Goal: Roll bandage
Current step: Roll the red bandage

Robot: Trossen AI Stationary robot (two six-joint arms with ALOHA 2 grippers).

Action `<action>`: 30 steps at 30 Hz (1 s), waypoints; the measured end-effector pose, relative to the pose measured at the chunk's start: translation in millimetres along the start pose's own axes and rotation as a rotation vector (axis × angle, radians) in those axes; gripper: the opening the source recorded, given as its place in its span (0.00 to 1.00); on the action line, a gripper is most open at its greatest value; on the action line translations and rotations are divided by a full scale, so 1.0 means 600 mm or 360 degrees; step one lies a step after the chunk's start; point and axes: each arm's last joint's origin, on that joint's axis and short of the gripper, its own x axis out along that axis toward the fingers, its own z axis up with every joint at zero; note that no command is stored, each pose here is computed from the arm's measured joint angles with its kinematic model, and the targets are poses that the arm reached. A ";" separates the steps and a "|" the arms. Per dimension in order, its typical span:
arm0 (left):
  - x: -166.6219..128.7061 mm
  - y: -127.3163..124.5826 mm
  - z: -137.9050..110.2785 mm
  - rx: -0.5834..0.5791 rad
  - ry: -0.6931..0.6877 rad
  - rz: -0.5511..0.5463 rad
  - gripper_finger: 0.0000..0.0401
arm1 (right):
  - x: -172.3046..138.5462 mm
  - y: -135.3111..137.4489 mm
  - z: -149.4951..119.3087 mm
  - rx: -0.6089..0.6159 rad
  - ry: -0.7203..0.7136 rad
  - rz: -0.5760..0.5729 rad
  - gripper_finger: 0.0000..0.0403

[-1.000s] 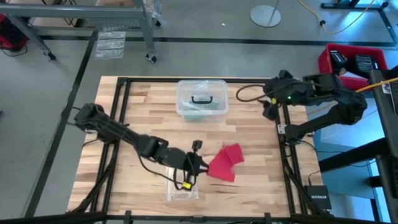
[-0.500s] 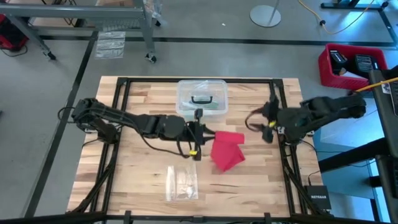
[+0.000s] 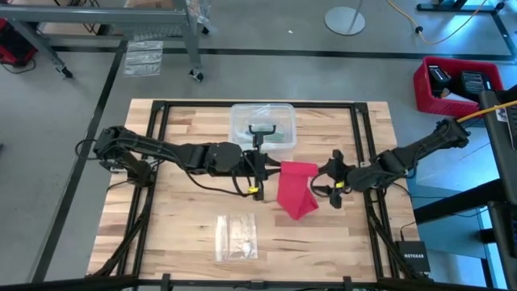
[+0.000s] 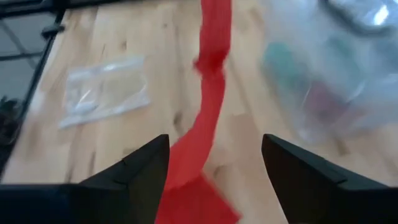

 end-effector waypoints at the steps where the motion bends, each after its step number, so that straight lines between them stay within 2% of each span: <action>1: 0.000 0.000 0.000 0.0004 0.0002 0.0000 0.03 | -0.002 0.001 -0.003 0.0017 0.0015 0.0000 0.64; 4: 0.000 0.000 0.001 0.0038 -0.0007 -0.0006 0.03 | 0.001 0.010 -0.005 0.0015 -0.0056 -0.0049 0.64; 8: 0.000 -0.002 0.002 0.0049 -0.0030 -0.0066 0.03 | 0.028 0.016 -0.021 -0.0083 -0.0186 -0.0157 0.64; 15: 0.000 -0.002 0.001 0.0039 -0.0030 -0.0067 0.03 | 0.060 0.031 -0.030 -0.0065 -0.0508 -0.0004 0.64; 21: 0.000 0.000 0.006 0.0025 -0.0077 -0.0055 0.03 | 0.084 0.038 -0.038 -0.0138 -0.0610 -0.0068 0.63; 25: 0.001 0.001 0.006 0.0023 -0.0082 -0.0052 0.03 | 0.097 0.045 -0.038 -0.0177 -0.0637 -0.0102 0.53; 30: 0.002 0.002 0.007 0.0019 -0.0095 -0.0044 0.03 | 0.103 0.046 -0.041 -0.0250 -0.0624 -0.0153 0.23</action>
